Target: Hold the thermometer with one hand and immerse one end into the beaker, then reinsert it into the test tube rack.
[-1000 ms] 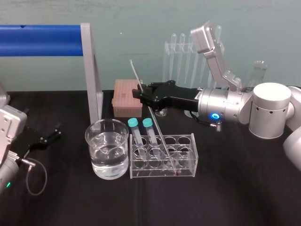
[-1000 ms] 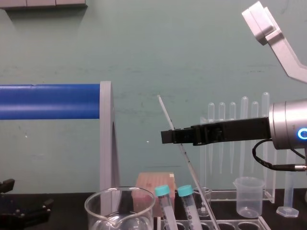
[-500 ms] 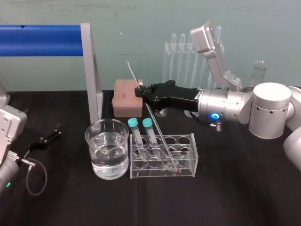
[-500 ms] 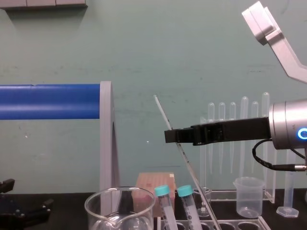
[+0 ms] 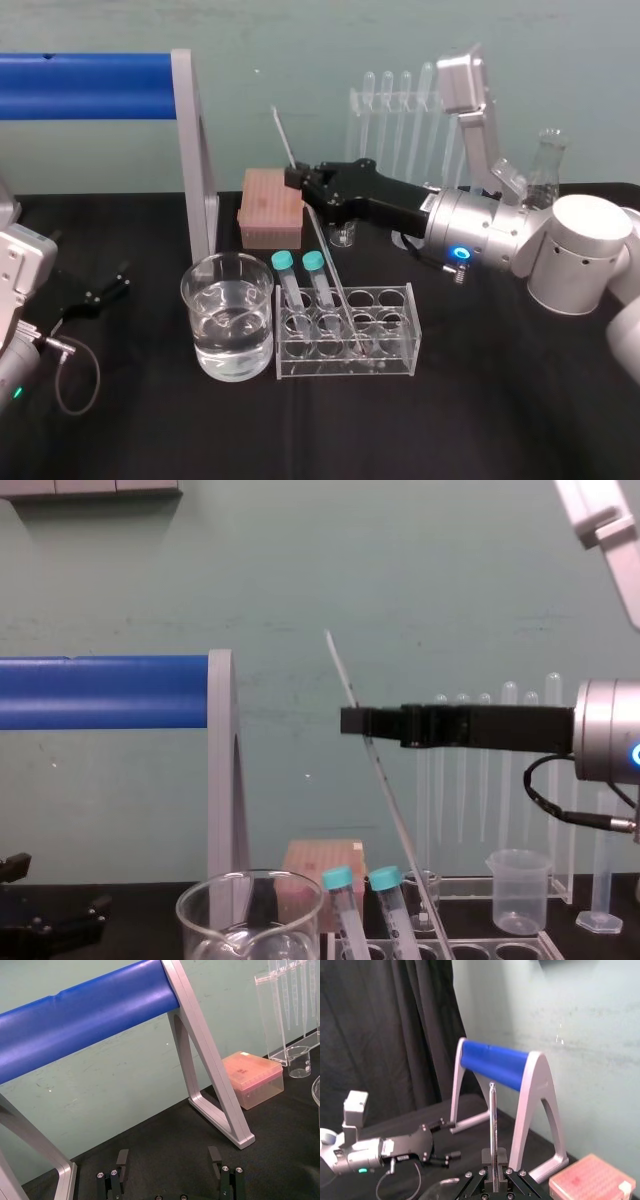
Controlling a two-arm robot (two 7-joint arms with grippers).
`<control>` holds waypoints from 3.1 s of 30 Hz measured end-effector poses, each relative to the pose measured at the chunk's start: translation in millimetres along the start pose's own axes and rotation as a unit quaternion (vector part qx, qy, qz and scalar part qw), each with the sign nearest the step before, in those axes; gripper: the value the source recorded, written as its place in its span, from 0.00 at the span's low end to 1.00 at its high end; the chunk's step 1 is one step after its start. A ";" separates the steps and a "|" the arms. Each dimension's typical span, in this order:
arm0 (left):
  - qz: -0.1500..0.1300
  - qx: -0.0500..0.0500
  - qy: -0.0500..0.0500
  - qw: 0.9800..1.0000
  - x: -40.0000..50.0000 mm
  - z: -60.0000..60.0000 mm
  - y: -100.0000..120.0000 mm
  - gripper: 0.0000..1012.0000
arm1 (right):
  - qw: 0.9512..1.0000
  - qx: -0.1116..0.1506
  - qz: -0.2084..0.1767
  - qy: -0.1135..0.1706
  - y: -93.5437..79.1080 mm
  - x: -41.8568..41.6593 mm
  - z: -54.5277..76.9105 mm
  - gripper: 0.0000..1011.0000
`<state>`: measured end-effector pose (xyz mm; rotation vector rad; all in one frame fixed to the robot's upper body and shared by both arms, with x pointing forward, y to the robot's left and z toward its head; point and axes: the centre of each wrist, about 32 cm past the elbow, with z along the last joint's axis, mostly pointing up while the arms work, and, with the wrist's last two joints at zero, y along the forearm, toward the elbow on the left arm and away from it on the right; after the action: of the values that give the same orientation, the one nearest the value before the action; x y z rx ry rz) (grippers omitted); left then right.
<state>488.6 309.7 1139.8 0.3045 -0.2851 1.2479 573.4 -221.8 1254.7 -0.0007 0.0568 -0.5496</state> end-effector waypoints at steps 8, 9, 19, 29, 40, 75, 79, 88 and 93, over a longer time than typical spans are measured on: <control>0.000 0.000 0.000 1.000 0.0 0.0 0.0 1.00 | 0.997 0.066 0.002 -0.042 -13.0 -5.8 10.8 0.06; 0.000 0.000 0.000 1.000 0.0 0.0 0.0 1.00 | 0.996 0.072 0.003 -0.044 -14.2 -6.1 12.5 0.06; 0.000 0.000 0.000 1.000 0.0 0.0 0.0 1.00 | 0.984 0.167 0.026 -0.054 -15.3 -3.5 59.4 0.05; 0.000 0.000 0.000 1.000 0.0 0.0 0.0 1.00 | 0.969 0.218 0.077 -0.090 11.4 4.1 111.2 0.05; 0.000 0.000 0.000 1.000 0.0 0.0 0.0 1.00 | 0.966 0.207 0.140 -0.069 59.3 -2.6 106.9 0.06; 0.000 0.000 0.000 1.000 0.0 0.0 0.0 1.00 | 0.974 0.156 0.164 -0.028 95.1 3.1 -23.0 0.05; 0.000 0.000 0.000 1.000 0.0 0.0 0.0 1.00 | 0.976 0.143 0.164 -0.022 93.3 2.8 -28.6 0.05; 0.000 0.000 0.000 1.000 0.0 0.0 0.0 1.00 | 0.979 0.126 0.162 -0.012 90.8 0.5 -38.7 0.06; 0.000 0.000 0.000 1.000 0.0 0.0 0.0 1.00 | 0.980 0.121 0.156 -0.014 89.3 1.8 -41.9 0.06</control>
<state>488.6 309.7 1139.8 0.3045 -0.2851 1.2480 619.2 -145.9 1211.4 0.2346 -0.0382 -0.2401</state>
